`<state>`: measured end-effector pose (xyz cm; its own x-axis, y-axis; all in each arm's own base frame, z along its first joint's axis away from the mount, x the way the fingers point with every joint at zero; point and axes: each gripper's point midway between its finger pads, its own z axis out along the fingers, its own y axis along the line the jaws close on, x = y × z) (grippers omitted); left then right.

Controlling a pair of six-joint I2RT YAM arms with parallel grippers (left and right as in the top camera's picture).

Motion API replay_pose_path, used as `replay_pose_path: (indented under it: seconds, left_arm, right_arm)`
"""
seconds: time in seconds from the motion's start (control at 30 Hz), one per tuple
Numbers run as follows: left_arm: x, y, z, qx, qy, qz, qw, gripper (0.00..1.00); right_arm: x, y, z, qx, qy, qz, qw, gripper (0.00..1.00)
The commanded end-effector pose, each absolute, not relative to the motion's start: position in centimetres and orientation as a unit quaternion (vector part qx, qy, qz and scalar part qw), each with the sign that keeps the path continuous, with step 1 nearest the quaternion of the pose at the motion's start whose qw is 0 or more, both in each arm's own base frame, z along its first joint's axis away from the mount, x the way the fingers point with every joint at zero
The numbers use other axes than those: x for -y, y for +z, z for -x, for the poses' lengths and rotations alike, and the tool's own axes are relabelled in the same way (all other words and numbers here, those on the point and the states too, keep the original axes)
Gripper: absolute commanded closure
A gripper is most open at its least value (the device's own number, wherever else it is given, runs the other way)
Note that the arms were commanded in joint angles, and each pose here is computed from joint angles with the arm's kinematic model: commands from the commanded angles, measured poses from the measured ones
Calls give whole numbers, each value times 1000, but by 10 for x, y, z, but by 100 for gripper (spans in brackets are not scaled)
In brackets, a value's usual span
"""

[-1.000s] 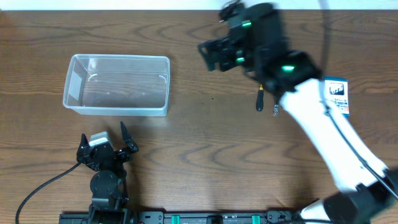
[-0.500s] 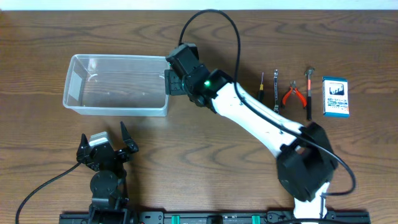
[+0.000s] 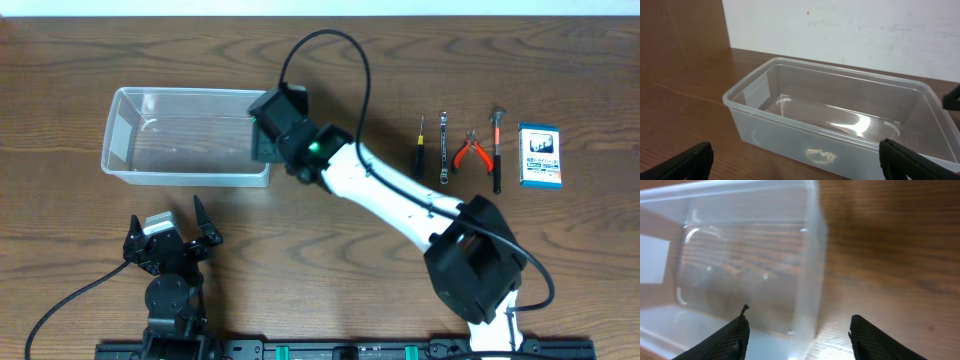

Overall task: Pack container
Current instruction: 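Reach the right gripper to the near-right rim of the clear container, then grip the container rim and drag it rightward toward the tools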

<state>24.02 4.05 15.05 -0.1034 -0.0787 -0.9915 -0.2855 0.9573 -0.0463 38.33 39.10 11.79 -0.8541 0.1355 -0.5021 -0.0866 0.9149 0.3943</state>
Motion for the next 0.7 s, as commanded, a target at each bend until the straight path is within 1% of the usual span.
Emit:
replay_pose_path:
  seconds: [0.0,0.13,0.27,0.43,0.53,0.6,0.67]
  left_arm:
    - [-43,134,-238,-753,90,124,640,2]
    - [-43,134,-239,-753,90,124,640,2]
    - [-43,134,-239,-753,90,124,640,2]
    - [-43,134,-239,-753,90,124,640,2]
    - [-43,134,-238,-753,90,124,640,2]
    - [-43,134,-238,-753,90,124,640,2]
    - [-43,134,-238,-753,90,124,640,2]
  right_arm:
    - [-399,109,-384,-939,193,-35,284,33]
    - [-400,86,-383,-945,181,-41,270,32]
    - [-396,73,-386,-948,169,-45,265,39]
    - [-388,68,-388,-950,148,-45,270,55]
    - [-379,65,-389,-952,126,-44,274,67]
    - [-376,65,-391,-953,115,-24,281,77]
    - [-373,68,-394,-952,102,-4,288,83]
